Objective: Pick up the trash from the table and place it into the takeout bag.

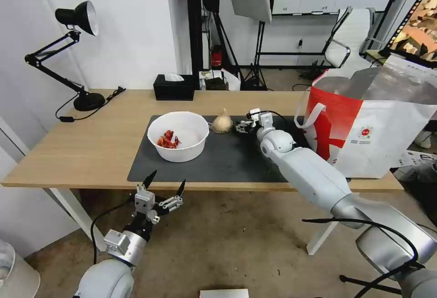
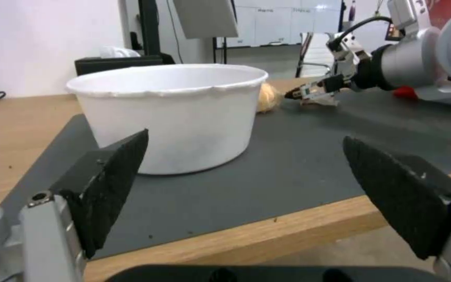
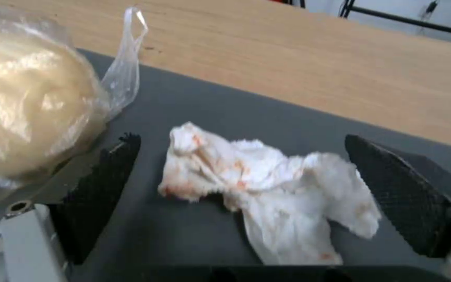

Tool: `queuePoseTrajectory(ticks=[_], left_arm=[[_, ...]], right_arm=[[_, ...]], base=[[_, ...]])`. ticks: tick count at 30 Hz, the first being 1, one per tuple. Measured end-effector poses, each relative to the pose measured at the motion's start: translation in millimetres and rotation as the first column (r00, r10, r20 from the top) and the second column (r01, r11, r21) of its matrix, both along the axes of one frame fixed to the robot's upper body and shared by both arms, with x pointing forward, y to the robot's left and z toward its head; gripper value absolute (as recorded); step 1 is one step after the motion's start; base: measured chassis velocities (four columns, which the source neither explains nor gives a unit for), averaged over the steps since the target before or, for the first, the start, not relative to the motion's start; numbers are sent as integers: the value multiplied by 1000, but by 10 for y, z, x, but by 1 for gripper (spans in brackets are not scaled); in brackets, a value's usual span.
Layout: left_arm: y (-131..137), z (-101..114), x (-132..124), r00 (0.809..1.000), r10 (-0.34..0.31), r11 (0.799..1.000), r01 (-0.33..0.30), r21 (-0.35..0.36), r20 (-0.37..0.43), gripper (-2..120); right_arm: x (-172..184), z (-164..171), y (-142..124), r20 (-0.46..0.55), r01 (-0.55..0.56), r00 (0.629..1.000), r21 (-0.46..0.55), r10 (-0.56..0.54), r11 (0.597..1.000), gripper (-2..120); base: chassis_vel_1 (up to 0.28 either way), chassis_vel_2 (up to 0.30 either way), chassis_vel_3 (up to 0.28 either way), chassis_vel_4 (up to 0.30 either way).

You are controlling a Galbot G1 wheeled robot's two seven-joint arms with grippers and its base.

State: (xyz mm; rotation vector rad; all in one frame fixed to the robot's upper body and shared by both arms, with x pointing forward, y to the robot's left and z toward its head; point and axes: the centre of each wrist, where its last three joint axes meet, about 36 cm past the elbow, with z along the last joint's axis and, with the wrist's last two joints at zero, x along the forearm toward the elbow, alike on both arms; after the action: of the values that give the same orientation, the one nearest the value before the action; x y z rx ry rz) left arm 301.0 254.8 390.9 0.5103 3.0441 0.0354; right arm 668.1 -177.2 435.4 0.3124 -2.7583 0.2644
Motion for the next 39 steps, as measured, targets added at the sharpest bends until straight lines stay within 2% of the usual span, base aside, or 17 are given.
queuePoseTrajectory(ticks=[4,7,8,9,10,12,14,17,18,21,22,24,26,29,30,32,39], left_arm=[[-21,-16,4,1000,-6,1000,6,-3,-3,100],[-43,-35,8,1000,-12,1000,12,-6,-7,100],[-43,-35,8,1000,-12,1000,12,-6,-7,100],[-46,-40,11,1000,-12,1000,12,-6,-7,100],[-46,-40,11,1000,-12,1000,12,-6,-7,100],[-46,-48,14,1000,-12,1000,12,-7,-8,100],[-47,-50,14,1000,-12,1000,12,-7,-8,100],[-47,-60,15,1000,-10,1000,10,-9,-6,100],[-47,-60,15,1000,-10,1000,10,-9,-6,100],[-47,-63,14,1000,-10,1000,10,-10,0,100],[-47,-63,14,1000,-10,1000,10,-10,0,100],[-47,-64,14,1000,-10,1000,10,-11,1,100],[-47,-65,14,1000,-10,1000,10,-11,2,100],[-47,-66,12,1000,-10,1000,10,-12,3,100],[-47,-66,12,1000,-10,1000,10,-12,3,100],[-45,-63,12,1000,-10,1000,10,-11,4,100],[-42,-48,13,1000,-12,1000,12,-10,9,100]], right_arm=[[-30,-17,-4,-14,5,1000,12,-5,1000,99],[-60,-27,-16,-31,18,999,37,-17,999,88],[-60,-27,-16,-31,18,999,37,-17,999,88],[-72,-39,-24,-37,24,999,44,-22,999,82],[-72,-39,-24,-37,24,999,44,-22,999,82],[-94,-72,-42,-48,33,998,53,-31,998,70],[-99,-79,-48,-50,35,998,56,-33,998,67],[-115,-88,-53,-57,41,998,70,-37,997,52],[-115,-88,-53,-57,41,998,70,-37,997,52],[-123,-90,-55,-59,41,998,76,-36,996,37],[-123,-90,-55,-59,41,998,76,-36,996,37],[-129,-92,-53,-59,39,998,79,-35,996,27],[-132,-92,-50,-59,39,998,82,-34,996,24],[-144,-96,-46,-61,37,998,90,-32,995,9],[-144,-96,-46,-61,37,998,90,-32,995,9],[-153,-96,-47,-63,37,998,98,-31,995,0],[-220,-28,-69,-52,40,998,142,-33,989,0]], base=[[0,0,0,0],[0,0,0,0],[0,0,0,0],[0,0,0,0],[0,0,0,0],[0,0,0,0],[0,0,0,0],[0,0,0,0],[0,0,0,0],[0,0,0,0],[0,0,0,0],[0,0,0,0],[0,0,0,0],[0,0,0,0],[0,0,0,0],[0,0,0,0],[0,0,0,0]])
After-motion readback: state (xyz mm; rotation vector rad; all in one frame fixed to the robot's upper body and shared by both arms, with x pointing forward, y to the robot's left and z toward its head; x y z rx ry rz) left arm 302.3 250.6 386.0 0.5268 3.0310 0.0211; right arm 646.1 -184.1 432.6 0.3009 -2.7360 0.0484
